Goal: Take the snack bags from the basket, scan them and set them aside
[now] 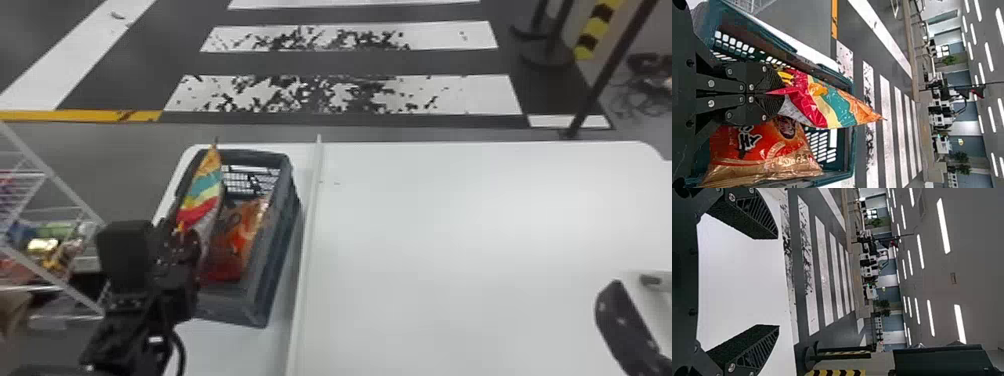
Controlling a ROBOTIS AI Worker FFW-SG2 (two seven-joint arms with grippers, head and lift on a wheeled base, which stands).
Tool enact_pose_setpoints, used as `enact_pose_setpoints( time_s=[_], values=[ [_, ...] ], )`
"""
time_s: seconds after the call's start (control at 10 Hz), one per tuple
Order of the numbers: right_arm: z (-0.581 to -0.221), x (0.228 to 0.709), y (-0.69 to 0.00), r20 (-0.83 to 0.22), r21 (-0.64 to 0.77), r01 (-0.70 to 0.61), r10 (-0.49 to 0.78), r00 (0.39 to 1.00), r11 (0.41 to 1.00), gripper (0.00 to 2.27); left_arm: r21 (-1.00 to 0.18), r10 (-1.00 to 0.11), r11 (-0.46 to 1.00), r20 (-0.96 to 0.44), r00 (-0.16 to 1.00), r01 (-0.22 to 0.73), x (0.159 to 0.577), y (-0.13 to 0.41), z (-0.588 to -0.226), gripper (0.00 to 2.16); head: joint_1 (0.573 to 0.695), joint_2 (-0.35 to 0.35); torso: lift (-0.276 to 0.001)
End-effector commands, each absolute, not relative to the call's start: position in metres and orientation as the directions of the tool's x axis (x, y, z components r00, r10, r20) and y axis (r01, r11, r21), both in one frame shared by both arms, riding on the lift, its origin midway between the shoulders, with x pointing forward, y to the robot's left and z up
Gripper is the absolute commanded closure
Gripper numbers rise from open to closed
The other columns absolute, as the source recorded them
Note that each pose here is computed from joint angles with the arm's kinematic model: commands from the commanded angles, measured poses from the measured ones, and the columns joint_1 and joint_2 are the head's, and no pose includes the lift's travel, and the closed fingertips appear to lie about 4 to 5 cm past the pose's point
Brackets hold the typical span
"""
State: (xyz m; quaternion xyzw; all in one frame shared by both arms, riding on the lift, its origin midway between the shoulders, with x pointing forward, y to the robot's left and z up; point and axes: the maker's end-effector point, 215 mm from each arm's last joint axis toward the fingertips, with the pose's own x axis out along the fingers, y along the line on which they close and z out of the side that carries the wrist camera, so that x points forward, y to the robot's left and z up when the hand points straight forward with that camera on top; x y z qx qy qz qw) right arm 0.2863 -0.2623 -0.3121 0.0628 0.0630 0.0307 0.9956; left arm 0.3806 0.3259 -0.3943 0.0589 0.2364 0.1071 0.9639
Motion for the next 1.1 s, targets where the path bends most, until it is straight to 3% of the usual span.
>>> enact_pose_setpoints(
  time_s=[0.0, 0.4, 0.7, 0.8, 0.9, 1.0],
  values=[
    [-0.311, 0.286, -0.262, -0.119, 0.130, -0.053, 0.069, 0.991, 0.990, 0.12, 0.155, 0.234, 0.970, -0.379, 0.895, -0.188, 0.387, 0.323, -0.375, 2.01, 0.695, 0.112, -0.075],
    [-0.314, 0.286, -0.265, -0.123, 0.133, -0.043, 0.060, 0.991, 0.990, 0.12, 0.145, 0.231, 0.969, -0.251, 0.940, -0.200, 0.391, 0.314, -0.333, 2.01, 0.695, 0.097, -0.075],
    [-0.314, 0.287, -0.265, -0.123, 0.133, -0.041, 0.057, 0.991, 0.990, 0.12, 0.147, 0.217, 0.969, -0.128, 0.968, -0.198, 0.383, 0.289, -0.271, 2.01, 0.695, 0.081, -0.075],
    [-0.314, 0.287, -0.267, -0.121, 0.130, -0.038, 0.054, 0.991, 0.991, 0.12, 0.203, 0.165, 0.969, -0.092, 0.982, -0.144, 0.383, 0.264, -0.258, 2.01, 0.695, 0.065, -0.075],
    [-0.309, 0.289, -0.270, -0.113, 0.128, -0.032, 0.047, 0.992, 0.991, 0.12, 0.344, 0.112, 0.932, 0.030, 0.993, -0.115, 0.381, 0.223, -0.232, 2.01, 0.695, 0.029, -0.075],
    [-0.307, 0.290, -0.273, -0.109, 0.130, -0.028, 0.043, 0.993, 0.991, 0.12, 0.437, 0.057, 0.897, 0.047, 0.997, -0.072, 0.379, 0.192, -0.234, 2.01, 0.695, -0.028, -0.075]
  ],
)
